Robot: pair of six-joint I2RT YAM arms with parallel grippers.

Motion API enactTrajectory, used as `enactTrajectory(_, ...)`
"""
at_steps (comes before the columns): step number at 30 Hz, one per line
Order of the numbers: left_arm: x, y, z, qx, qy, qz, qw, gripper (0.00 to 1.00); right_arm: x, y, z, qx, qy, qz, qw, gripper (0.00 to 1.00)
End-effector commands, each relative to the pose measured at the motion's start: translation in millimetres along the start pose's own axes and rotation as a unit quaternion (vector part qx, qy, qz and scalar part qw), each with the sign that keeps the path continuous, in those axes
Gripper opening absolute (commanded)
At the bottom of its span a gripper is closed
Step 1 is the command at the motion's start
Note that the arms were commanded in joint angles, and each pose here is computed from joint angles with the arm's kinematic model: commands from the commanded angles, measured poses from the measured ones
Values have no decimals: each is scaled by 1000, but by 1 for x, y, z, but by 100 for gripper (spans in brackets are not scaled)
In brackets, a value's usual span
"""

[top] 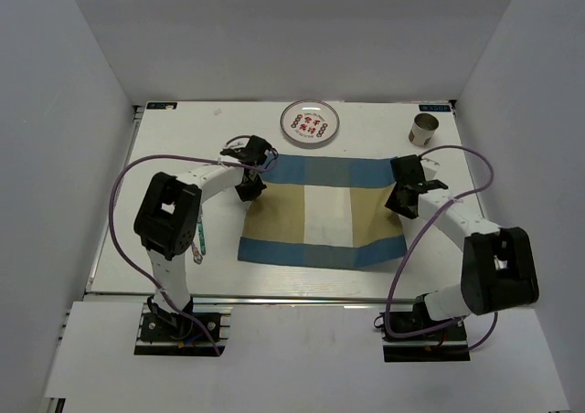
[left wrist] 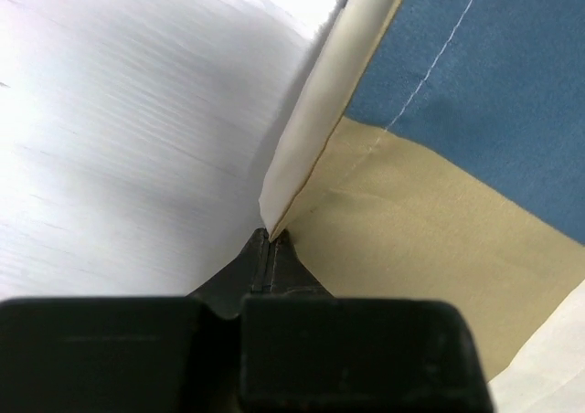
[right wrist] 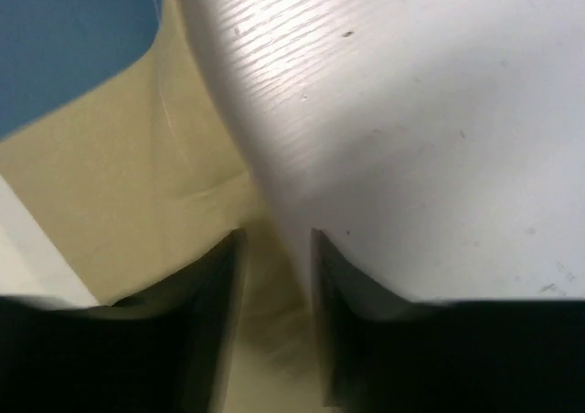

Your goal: Set the dinner table for one person

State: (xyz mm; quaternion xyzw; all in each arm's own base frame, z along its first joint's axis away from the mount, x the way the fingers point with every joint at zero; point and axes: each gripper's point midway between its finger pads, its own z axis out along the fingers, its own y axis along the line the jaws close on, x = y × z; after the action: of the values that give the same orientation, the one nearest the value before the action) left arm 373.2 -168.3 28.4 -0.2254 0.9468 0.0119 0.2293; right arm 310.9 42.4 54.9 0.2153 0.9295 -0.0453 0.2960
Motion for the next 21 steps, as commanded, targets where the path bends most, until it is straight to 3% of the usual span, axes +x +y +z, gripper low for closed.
enactTrajectory(1, -34, 5, -17, -3, -38, -12, 999, 0, -21, -11, -14, 11, -44, 30, 999, 70)
enactTrajectory(2, -35, 4, -19, 0, -39, -11, 999, 0, -30, -10, -22, 5, -58, 34, 998, 82)
enactTrajectory(4, -34, 1, -22, 11, -35, -9, 999, 0, -38, -10, -29, 1, -68, 26, 997, 89)
enactTrajectory(5, -34, 0, -23, 16, -34, -7, 999, 2, -43, -3, -33, -14, -70, 23, 997, 89)
enactTrajectory(7, -29, -3, -25, 26, -21, -1, 999, 16, -41, 11, -31, -43, -56, -14, 997, 89)
enactTrajectory(8, -29, -4, -27, 30, -20, 0, 999, 42, -40, 20, -32, -65, -43, -20, 997, 89)
enactTrajectory(9, -28, -4, -28, 32, -17, -1, 999, 60, -33, 26, -31, -72, -30, -30, 996, 89)
enactTrajectory(11, -25, -6, -35, 36, -13, -2, 999, 83, -20, 38, -23, -93, -4, -50, 994, 89)
enactTrajectory(15, -29, -8, -53, 42, -16, 1, 999, 95, 9, 43, -12, -97, 27, -70, 992, 89)
enactTrajectory(21, -16, -21, -78, 121, -3, 7, 993, 95, 50, 46, 8, -93, 86, -113, 986, 89)
